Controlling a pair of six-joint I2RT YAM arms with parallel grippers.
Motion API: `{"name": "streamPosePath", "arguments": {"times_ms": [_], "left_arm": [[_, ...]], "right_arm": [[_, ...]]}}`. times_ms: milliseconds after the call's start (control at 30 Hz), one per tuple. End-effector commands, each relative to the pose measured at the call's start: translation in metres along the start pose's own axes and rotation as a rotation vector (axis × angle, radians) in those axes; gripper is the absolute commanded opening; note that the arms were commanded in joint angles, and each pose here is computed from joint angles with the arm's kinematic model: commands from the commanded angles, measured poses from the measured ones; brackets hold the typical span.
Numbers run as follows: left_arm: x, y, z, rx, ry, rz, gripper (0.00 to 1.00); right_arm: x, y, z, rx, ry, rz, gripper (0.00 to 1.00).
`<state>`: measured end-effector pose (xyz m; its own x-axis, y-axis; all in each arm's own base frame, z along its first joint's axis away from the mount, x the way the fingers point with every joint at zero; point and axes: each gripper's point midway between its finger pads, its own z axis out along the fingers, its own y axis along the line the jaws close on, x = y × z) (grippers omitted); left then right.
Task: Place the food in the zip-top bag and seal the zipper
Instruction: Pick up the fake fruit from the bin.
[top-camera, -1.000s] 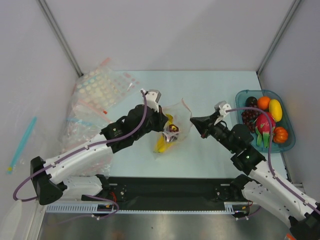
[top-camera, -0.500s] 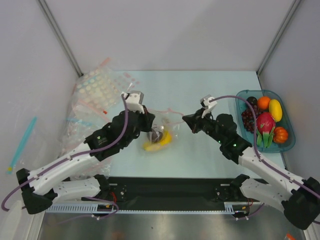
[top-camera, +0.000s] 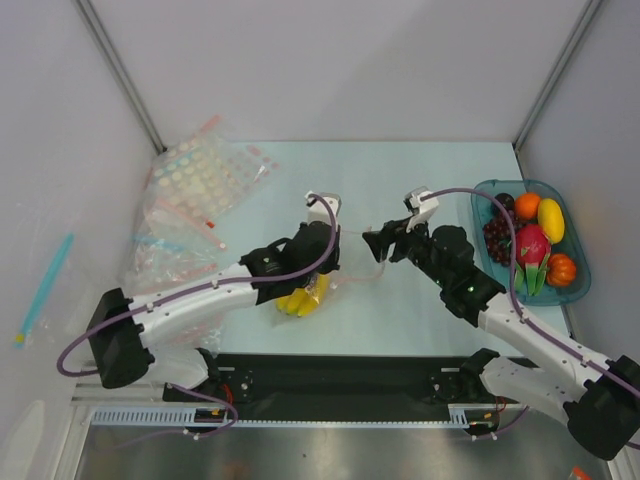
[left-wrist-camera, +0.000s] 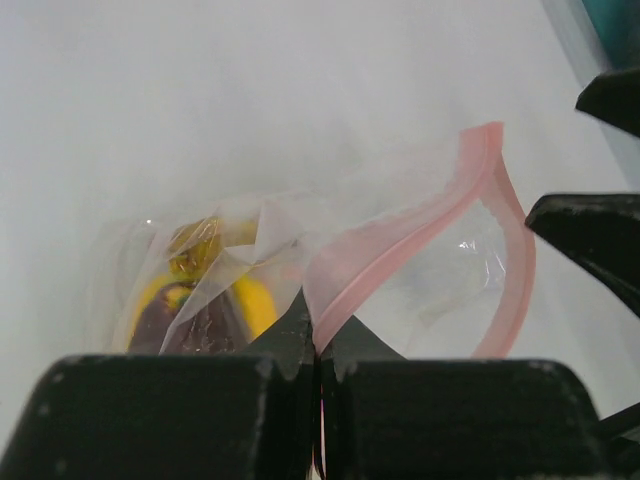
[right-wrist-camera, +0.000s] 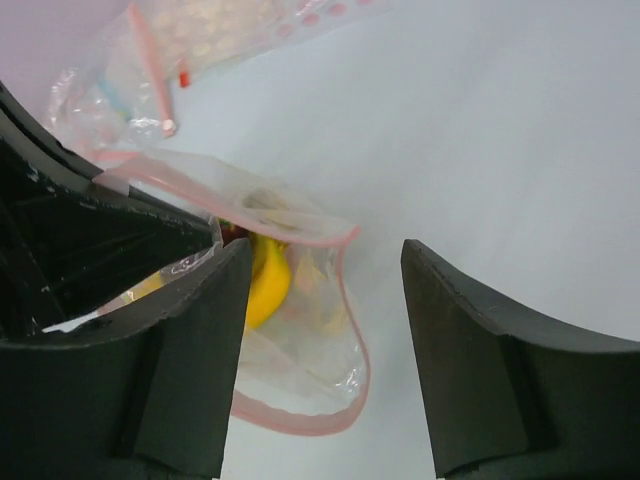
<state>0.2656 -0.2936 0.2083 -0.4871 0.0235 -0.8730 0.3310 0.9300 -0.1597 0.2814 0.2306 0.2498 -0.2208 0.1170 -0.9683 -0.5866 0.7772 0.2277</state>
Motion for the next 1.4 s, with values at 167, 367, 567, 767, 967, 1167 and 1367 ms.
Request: {"name": "streamPosePath", "arguments": {"times_ms": [167, 367, 567, 767, 967, 1167, 1367], "left_arm": [[-0.022, -0.020, 0.004, 0.066, -0.024, -0.035, 0.00], [-0.022, -0.024, -0.001, 0.106, -0.033, -0.048, 0.00], [-0.023, -0.028, -0.005, 0.146, -0.040, -0.032, 0.00], [-0.020, -0.035, -0.004, 0.187, -0.027, -0.011, 0.00], [-0.018, -0.037, -0.003, 0.194, -0.015, -0.003, 0.00], [-0.019, -0.034, -0.002, 0.174, -0.015, 0.006, 0.00], [-0.020, -0.036, -0.005, 0.189, -0.018, 0.001, 0.00]], "right_arm": [[-0.021, -0.056, -0.020, 0.241, -0.093, 0.079, 0.71], [-0.022, -0.142, -0.063, 0.590, -0.149, 0.261, 0.68], [0.004, -0.226, -0.137, 1.122, -0.231, 0.462, 0.88], [0.028, -0.255, -0.186, 1.463, -0.280, 0.566, 1.00], [0.053, -0.278, -0.220, 1.624, -0.191, 0.614, 1.00], [0.081, -0.305, -0.226, 1.611, -0.110, 0.643, 1.00], [0.107, -0.321, -0.216, 1.576, 0.029, 0.659, 1.00]]}}
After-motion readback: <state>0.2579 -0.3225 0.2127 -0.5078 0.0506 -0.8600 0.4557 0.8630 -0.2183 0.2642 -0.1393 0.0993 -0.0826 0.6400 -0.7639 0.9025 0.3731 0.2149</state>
